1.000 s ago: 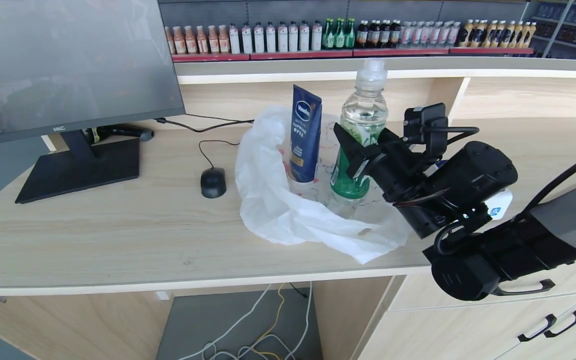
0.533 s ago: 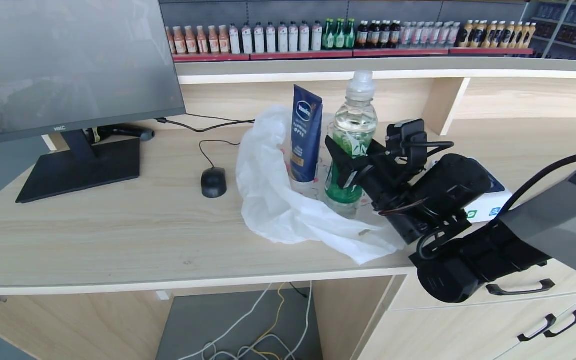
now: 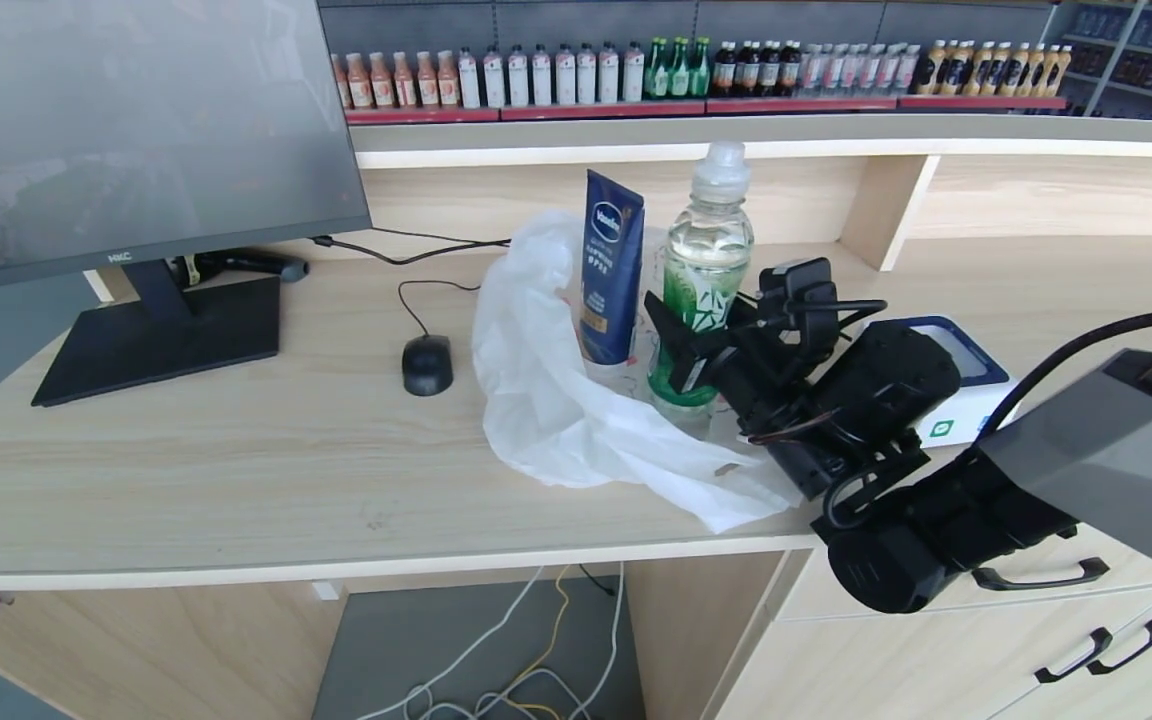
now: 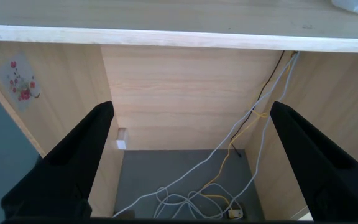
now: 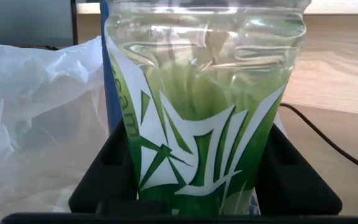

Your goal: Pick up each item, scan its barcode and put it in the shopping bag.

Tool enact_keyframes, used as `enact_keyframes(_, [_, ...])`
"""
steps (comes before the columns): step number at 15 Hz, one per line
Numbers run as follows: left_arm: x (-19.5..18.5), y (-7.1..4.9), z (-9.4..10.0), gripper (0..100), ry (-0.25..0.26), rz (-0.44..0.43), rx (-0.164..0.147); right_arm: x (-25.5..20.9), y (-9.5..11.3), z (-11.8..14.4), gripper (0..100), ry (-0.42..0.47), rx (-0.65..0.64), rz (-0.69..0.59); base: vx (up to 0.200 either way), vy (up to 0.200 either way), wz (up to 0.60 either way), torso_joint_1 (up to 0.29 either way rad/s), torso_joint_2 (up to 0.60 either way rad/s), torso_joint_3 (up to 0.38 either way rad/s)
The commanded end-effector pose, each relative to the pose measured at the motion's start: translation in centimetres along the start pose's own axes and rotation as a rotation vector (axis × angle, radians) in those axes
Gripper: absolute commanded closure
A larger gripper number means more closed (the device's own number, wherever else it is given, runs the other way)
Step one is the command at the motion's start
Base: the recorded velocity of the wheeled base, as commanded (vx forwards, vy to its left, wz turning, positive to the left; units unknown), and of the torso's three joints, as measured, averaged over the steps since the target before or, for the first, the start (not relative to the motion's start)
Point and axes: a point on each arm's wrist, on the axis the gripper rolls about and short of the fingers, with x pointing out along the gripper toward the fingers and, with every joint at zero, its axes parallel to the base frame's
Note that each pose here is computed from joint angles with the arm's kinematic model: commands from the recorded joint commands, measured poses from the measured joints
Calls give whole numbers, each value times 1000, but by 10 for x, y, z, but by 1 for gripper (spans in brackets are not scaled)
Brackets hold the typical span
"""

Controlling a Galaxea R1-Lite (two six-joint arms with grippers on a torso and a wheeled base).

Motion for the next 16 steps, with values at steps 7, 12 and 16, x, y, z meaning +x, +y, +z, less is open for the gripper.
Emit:
enact_keyframes(7, [0, 0, 0, 0, -1, 0, 0, -2, 0, -3, 100, 12, 5, 1, 0, 0, 0, 0, 0, 0])
enact_keyframes(12, [0, 0, 0, 0, -1, 0, -2, -1, 0, -1, 0, 5, 9, 1, 0, 0, 0, 0, 0, 0])
enact_keyframes(16, [0, 0, 0, 0, -1, 0, -2, -6, -1, 11, 0, -6, 17, 0, 0, 0, 0, 0, 0, 0])
